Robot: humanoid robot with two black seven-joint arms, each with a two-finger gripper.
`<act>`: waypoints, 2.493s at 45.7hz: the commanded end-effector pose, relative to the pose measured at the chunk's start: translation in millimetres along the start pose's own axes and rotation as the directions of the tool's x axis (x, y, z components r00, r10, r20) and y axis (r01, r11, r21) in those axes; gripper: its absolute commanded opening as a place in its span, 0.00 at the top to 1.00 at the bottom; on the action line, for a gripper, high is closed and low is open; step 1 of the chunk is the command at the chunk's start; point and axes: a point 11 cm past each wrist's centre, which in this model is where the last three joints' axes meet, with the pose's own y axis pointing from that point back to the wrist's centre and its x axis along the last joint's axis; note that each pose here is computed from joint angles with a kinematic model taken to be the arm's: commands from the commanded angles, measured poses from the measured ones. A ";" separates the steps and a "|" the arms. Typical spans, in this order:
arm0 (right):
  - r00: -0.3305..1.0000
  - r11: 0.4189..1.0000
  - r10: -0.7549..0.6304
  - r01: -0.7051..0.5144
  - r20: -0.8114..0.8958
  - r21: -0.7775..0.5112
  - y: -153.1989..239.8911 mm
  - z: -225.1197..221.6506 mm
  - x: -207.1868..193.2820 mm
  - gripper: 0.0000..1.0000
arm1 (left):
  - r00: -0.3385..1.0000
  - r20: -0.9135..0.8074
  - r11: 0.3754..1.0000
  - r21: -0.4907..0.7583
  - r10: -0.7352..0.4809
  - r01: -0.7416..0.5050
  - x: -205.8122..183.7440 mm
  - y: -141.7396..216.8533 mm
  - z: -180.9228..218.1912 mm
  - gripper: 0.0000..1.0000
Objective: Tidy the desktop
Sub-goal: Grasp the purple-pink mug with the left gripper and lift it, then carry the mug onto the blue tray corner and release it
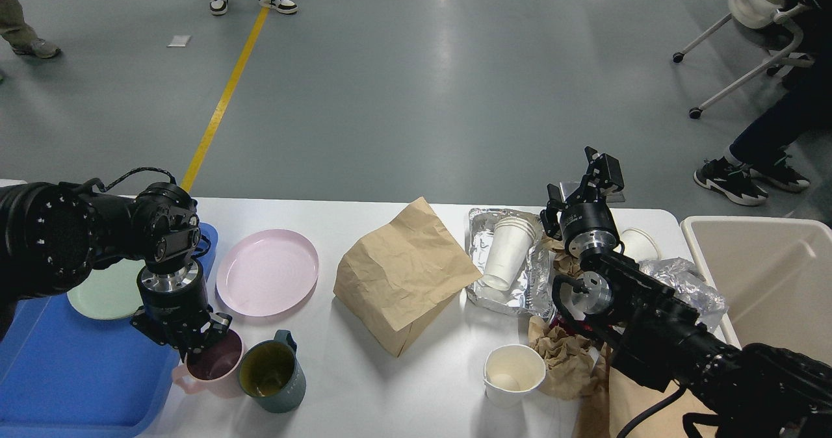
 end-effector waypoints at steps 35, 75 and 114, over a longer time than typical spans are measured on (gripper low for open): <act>1.000 1.000 -0.001 0.001 -0.001 -0.001 0.1 0.2 -0.1 0.00 | 0.937 -0.187 0.945 -0.083 0.296 -0.315 19.4 171.6 -70.7 1.00; 1.000 1.000 -0.001 0.001 -0.001 -0.001 0.1 0.2 -0.1 0.00 | 0.796 -0.570 0.976 0.054 0.203 -0.210 -45.1 36.0 -251.5 1.00; 1.000 1.000 0.000 0.000 0.000 0.000 0.0 0.0 0.0 0.00 | 0.780 -0.599 0.981 0.063 0.182 -0.181 -57.2 -10.0 -258.7 0.63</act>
